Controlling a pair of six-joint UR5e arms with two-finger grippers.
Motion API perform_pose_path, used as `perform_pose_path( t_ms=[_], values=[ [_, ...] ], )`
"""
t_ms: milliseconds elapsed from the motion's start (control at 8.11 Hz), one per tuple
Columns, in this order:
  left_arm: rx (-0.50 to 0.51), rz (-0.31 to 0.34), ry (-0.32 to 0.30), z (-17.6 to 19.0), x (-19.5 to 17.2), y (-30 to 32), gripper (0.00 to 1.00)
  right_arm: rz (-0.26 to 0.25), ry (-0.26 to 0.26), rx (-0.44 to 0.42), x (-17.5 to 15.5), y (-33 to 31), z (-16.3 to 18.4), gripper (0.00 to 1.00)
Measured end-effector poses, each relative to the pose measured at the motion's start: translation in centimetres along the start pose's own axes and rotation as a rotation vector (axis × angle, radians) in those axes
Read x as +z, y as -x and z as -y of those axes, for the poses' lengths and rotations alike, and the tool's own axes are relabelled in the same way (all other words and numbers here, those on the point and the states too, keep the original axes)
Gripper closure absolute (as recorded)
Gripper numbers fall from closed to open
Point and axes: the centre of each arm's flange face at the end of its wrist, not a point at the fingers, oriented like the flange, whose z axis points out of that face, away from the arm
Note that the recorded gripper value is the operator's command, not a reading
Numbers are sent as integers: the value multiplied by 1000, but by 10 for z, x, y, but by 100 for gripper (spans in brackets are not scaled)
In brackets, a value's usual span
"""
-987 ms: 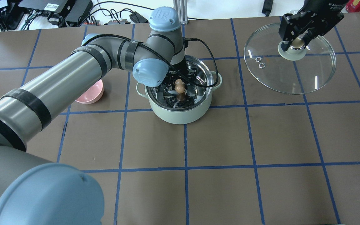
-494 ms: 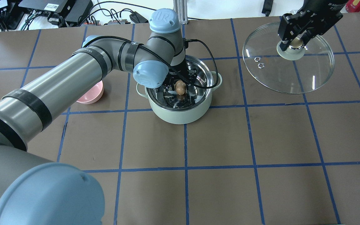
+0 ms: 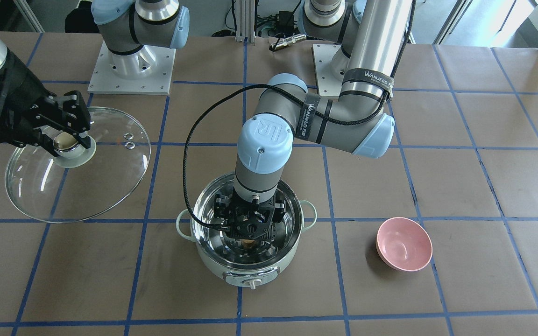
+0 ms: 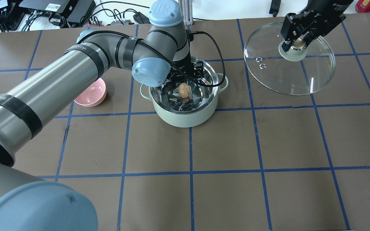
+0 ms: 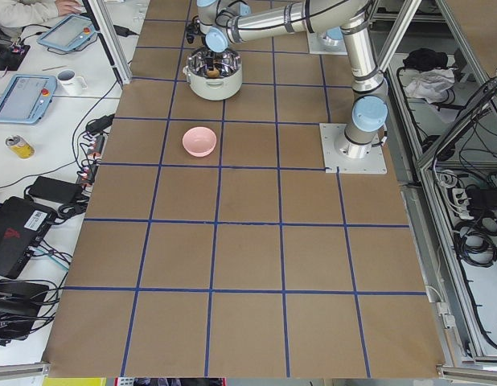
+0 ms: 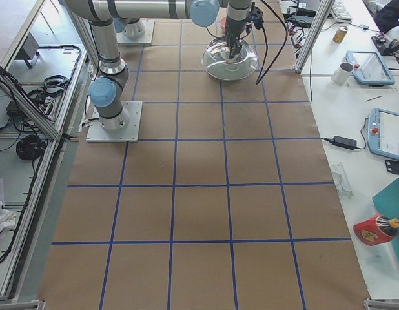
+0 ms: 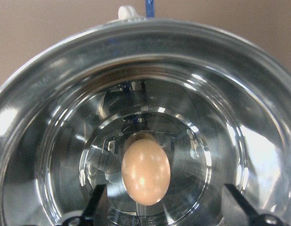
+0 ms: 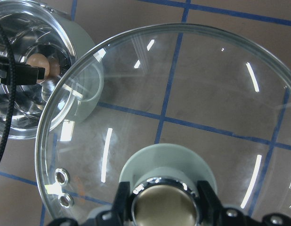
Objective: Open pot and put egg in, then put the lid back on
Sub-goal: 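Lower the egg into the pot and open the left gripper, then raise the left gripper while the right gripper lifts the lid over the pot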
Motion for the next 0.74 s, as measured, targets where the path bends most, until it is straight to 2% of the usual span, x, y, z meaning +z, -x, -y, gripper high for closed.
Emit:
perform_pose_path(
  t_ms=[370,494,740],
  values=[
    [18,-14,-93,5,-66,15,4,28,-5,-5,10,1,7,100],
    [11,-12,-98,3,-95,34,3,31,-2,-8,15,1,10,100],
    [10,2,-67,-20,-160,71,1,29,3,-19,23,14,16,100]
  ],
)
